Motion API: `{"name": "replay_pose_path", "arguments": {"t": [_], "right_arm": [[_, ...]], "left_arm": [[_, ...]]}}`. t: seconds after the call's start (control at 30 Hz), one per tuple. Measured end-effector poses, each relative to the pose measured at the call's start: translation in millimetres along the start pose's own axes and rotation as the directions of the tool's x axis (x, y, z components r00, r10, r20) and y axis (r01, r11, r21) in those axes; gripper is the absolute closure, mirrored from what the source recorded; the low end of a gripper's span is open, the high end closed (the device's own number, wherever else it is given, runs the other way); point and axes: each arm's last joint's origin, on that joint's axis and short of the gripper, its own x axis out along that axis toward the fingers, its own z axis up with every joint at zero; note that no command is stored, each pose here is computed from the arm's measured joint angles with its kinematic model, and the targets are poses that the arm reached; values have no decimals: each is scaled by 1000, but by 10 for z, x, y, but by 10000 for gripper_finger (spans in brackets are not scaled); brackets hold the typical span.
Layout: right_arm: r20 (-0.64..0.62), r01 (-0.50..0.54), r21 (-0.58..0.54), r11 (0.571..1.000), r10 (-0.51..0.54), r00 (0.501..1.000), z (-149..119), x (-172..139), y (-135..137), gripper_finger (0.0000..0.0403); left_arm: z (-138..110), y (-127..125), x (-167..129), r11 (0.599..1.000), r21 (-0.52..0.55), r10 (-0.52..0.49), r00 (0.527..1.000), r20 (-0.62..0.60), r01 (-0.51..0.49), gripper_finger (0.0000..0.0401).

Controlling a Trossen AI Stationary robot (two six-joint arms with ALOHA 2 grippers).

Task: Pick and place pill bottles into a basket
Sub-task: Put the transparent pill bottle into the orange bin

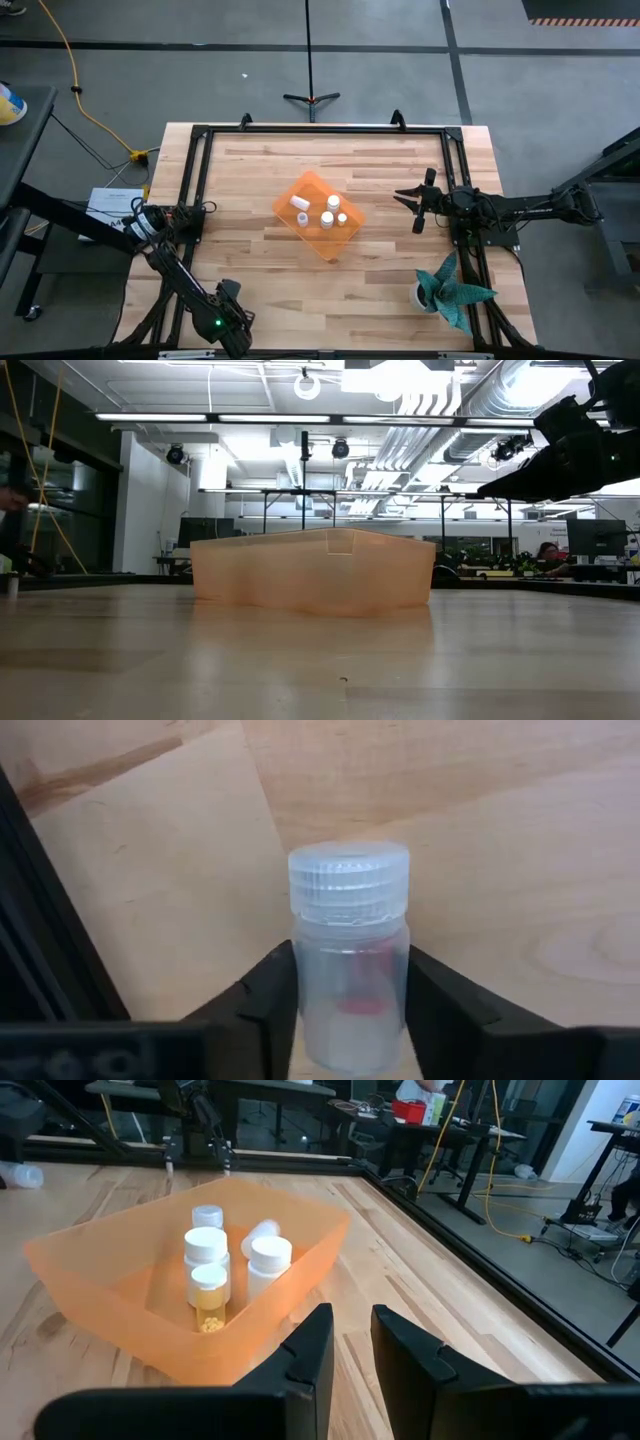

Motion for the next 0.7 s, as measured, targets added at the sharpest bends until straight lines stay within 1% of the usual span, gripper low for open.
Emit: {"name": "replay_pose_path", "arguments": {"t": [0.03,0.07,0.13,0.17,0.2,0.23,0.27,0.3,0.33,0.37,0.4,0.47,0.5,0.53,0.57,0.6,0.7], "right_arm": [[0,0,0,1000,0,1000,0,0,0,340],[0,0,0,1000,0,1000,0,0,0,340],[0,0,0,1000,0,1000,0,0,0,340],[0,0,0,1000,0,1000,0,0,0,340],[0,-1,0,1000,1,1000,0,0,0,340],[0,-4,0,1000,4,1000,-1,0,1,340],[0,-10,0,1000,10,1000,0,0,3,340],[1,-14,-1,1000,14,1000,0,0,4,340],[1,-19,-1,1000,19,1000,0,0,6,340],[2,-21,-1,1000,21,1000,1,0,6,340],[2,-21,-1,1000,21,1000,1,-1,6,340],[3,-21,0,1000,21,1000,2,0,6,340],[3,-21,0,1000,21,1000,2,0,6,340],[1,-21,0,1000,21,1000,0,0,7,340],[1,-22,2,1000,22,1000,0,0,7,340],[1,-22,6,1000,22,1000,0,0,7,340],[1,-23,8,1000,23,1000,-1,0,7,340]], "left_arm": [[1,3,2,1000,5,3,1000,3,-3,228],[6,8,2,1000,7,9,1000,7,-9,232],[13,11,3,1000,10,7,1000,22,-8,232],[21,14,-4,1000,10,3,999,49,-4,232],[37,19,-17,1000,13,-12,994,109,11,232],[58,19,-37,999,24,-48,980,192,45,232],[80,6,-69,995,42,-100,953,285,92,232],[105,-23,-114,987,58,-158,917,367,148,232],[140,-28,-181,978,81,-207,866,456,191,228],[185,-16,-263,967,114,-253,796,550,229,221],[225,-3,-342,952,157,-301,709,637,263,214],[301,-19,-443,917,238,-383,536,753,321,206],[363,-30,-477,912,261,-391,473,790,317,206],[442,-52,-508,915,277,-386,431,815,295,209],[526,-92,-538,920,279,-375,412,831,275,213],[611,-129,-552,930,272,-354,410,841,246,219],[882,-233,-561,961,229,-273,435,858,153,231]]}}
